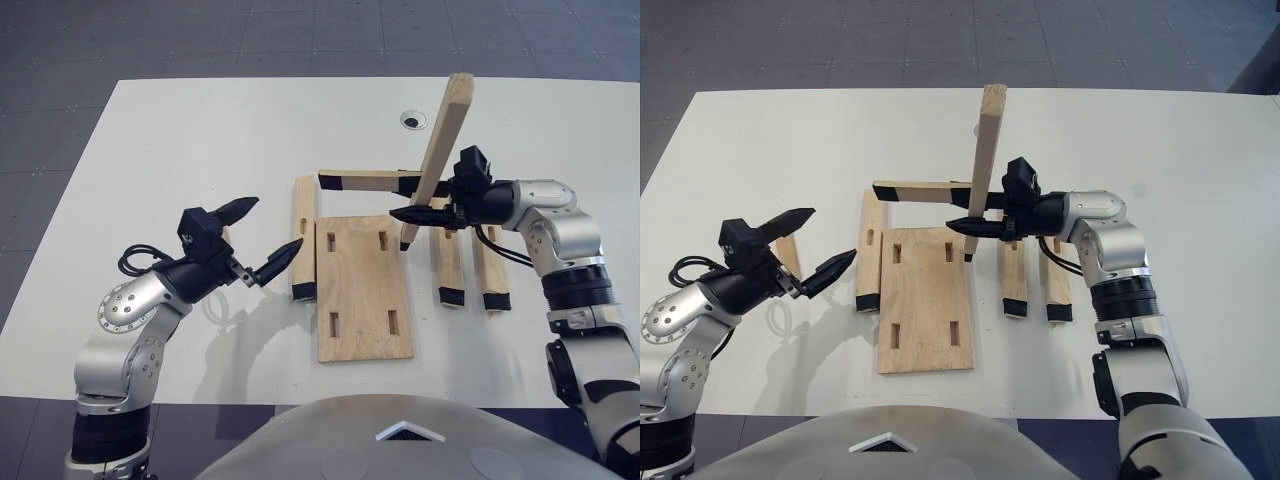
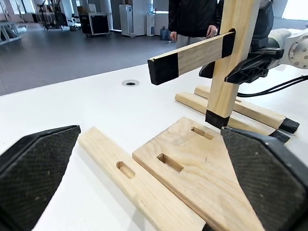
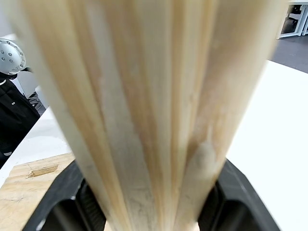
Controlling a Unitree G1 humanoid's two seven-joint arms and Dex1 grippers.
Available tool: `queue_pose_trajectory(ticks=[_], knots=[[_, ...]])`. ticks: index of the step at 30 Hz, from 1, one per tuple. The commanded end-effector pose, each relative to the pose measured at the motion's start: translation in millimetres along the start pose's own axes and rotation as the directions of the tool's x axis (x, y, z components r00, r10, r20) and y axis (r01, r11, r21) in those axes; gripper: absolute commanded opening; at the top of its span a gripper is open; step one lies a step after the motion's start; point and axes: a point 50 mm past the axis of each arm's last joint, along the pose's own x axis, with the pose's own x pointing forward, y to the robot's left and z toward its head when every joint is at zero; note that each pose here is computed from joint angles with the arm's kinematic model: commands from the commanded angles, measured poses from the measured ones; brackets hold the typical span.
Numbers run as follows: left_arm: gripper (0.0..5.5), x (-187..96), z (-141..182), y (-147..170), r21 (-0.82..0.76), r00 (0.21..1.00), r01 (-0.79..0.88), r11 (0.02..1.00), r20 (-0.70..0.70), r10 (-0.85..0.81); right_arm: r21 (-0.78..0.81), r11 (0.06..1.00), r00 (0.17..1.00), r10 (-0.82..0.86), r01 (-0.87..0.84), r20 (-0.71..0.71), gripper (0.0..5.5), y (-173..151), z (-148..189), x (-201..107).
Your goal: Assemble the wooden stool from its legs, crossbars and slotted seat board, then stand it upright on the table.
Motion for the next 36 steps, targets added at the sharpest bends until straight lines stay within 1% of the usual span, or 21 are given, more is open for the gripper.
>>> queue_pose_trajectory(ticks=[1,6,13,18,26,32,36], knots=[[5.50,1.6,-7.9,7.9,-0.043,0.998,-0.040,0.998,-0.048,0.038,-0.069,0.997,1.000,0.026,-0.027,-0.003,2.03,-3.1,15.7,6.5],[5.50,3.7,-15.1,5.9,-0.093,0.998,-0.034,0.995,-0.062,0.028,-0.084,0.995,0.999,0.047,-0.047,0.002,2.03,-4.5,19.5,13.1],[5.50,6.3,-18.2,1.9,-0.104,0.998,-0.014,0.995,-0.068,0.007,-0.093,0.994,0.998,0.058,-0.057,0.000,2.03,-7.2,21.2,20.9],[5.50,6.9,-19.2,0.2,-0.109,0.997,-0.001,0.994,-0.071,-0.006,-0.060,0.995,0.997,0.081,-0.082,-0.022,2.03,-5.3,5.9,31.9],[5.50,5.9,-18.6,-0.7,-0.106,0.997,0.009,0.994,-0.073,-0.016,-0.019,0.995,0.993,0.099,-0.100,-0.071,2.03,-5.0,-14.2,35.7],[5.50,5.4,-17.2,-3.2,-0.098,0.997,0.022,0.995,-0.075,-0.029,0.000,0.995,0.991,0.101,-0.101,-0.089,2.03,-3.4,-29.2,31.9],[5.50,5.1,-16.3,-4.7,-0.092,0.996,0.029,0.995,-0.076,-0.036,0.049,0.995,0.992,0.090,-0.086,-0.091,2.03,5.3,-54.1,27.8]])
